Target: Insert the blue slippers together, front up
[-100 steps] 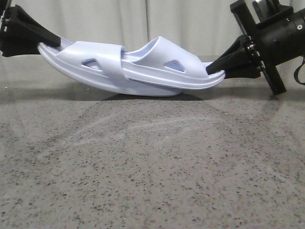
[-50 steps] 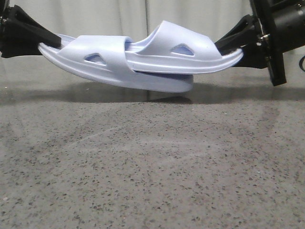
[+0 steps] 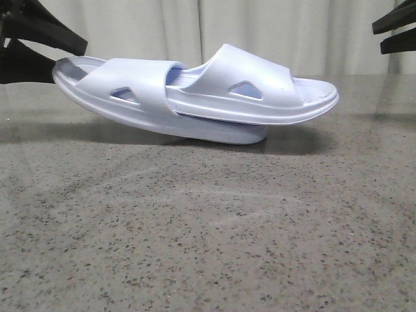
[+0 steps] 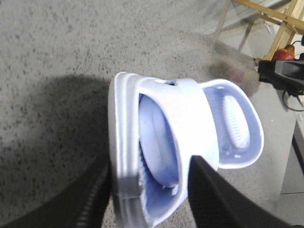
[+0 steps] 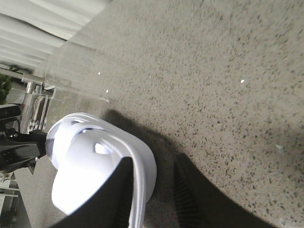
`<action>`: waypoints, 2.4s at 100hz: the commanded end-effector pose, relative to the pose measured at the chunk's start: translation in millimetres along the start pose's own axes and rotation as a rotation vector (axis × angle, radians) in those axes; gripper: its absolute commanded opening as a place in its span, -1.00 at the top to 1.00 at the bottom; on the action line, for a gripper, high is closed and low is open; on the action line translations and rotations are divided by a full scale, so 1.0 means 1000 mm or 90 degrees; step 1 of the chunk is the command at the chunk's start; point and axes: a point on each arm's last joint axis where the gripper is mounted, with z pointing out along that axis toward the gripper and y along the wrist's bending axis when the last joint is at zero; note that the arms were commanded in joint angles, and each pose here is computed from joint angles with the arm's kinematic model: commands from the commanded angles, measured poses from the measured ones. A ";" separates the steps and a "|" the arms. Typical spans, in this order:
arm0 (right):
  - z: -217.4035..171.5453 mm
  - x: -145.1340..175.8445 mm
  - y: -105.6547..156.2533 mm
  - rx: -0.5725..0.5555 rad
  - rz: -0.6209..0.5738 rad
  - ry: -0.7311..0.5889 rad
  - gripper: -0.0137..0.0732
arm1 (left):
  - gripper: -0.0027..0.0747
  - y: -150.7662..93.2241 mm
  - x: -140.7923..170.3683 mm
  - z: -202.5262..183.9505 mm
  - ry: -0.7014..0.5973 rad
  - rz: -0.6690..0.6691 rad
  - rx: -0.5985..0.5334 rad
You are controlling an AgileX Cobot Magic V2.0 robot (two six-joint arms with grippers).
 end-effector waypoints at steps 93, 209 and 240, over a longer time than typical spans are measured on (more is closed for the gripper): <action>-0.040 -0.008 0.071 -0.004 -0.157 -0.088 0.89 | 0.89 -0.146 -0.059 -0.108 -0.214 0.388 -0.323; -0.080 0.185 0.114 0.276 -0.512 -0.286 0.89 | 0.89 -0.144 0.149 -0.142 -0.513 0.437 -0.547; -0.095 0.205 0.120 0.269 -0.531 -0.370 0.89 | 0.89 -0.133 0.205 -0.130 -0.550 0.424 -0.485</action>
